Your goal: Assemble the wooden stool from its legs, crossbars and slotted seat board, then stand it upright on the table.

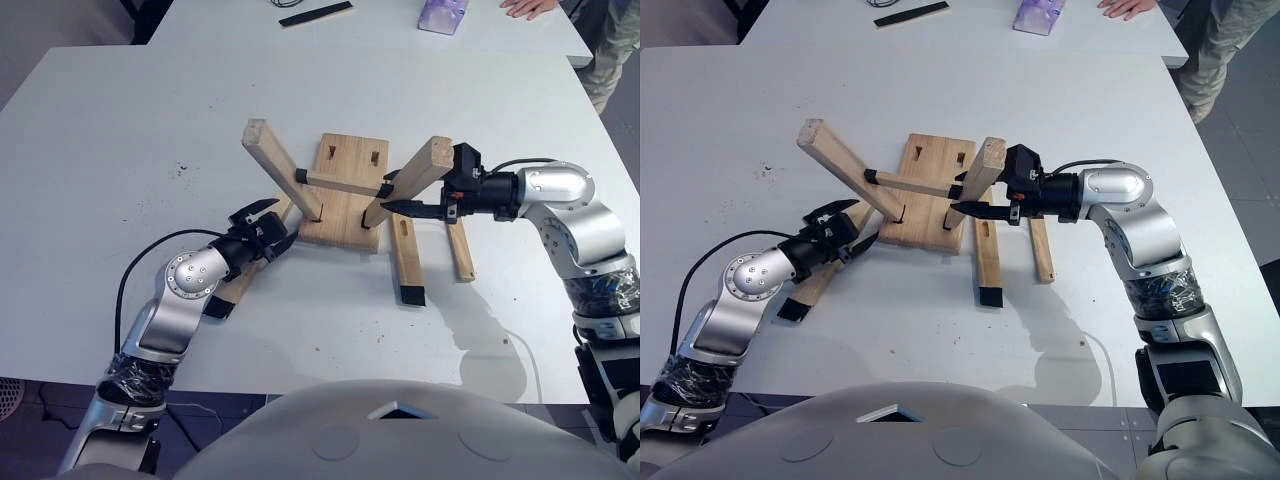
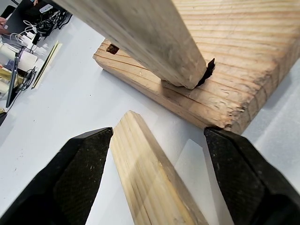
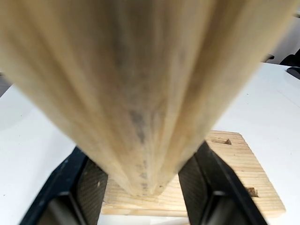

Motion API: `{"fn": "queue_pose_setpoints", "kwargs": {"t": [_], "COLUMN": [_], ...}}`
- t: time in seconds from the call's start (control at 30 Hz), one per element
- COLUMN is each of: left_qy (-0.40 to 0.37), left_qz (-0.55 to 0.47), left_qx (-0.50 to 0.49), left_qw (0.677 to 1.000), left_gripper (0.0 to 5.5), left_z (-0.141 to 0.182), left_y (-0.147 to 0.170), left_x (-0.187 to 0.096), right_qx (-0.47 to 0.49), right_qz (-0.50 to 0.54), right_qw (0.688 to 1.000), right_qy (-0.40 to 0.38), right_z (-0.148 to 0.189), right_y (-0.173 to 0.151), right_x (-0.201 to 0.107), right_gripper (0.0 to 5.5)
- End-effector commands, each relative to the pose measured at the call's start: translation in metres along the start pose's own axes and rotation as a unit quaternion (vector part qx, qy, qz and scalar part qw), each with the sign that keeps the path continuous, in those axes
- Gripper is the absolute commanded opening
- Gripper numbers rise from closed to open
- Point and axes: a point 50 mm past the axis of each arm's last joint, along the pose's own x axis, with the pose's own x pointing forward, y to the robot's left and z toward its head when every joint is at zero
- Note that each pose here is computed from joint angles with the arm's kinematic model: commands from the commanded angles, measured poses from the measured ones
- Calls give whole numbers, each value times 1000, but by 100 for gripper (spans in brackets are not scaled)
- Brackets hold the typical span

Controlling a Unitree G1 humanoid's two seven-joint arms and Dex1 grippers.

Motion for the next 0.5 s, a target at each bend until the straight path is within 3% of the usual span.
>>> {"fn": "queue_pose_setpoints", "kwargs": {"t": [0.03,0.33,0.5], "left_qy": [-86,-142,-137], "left_qz": [9,6,-69], "left_qx": [9,18,25], "left_qw": [996,990,988], "left_gripper": [363,363,363], "left_z": [35,59,51], "left_y": [11,30,13], "left_x": [5,2,-4], "right_qx": [66,87,106], "right_qz": [60,78,79], "right_qw": [994,989,986], "right_qy": [67,94,97], "right_z": [-38,-57,-63], "right_y": [17,19,18], "right_x": [13,19,20], "right_gripper": [199,199,199]}}
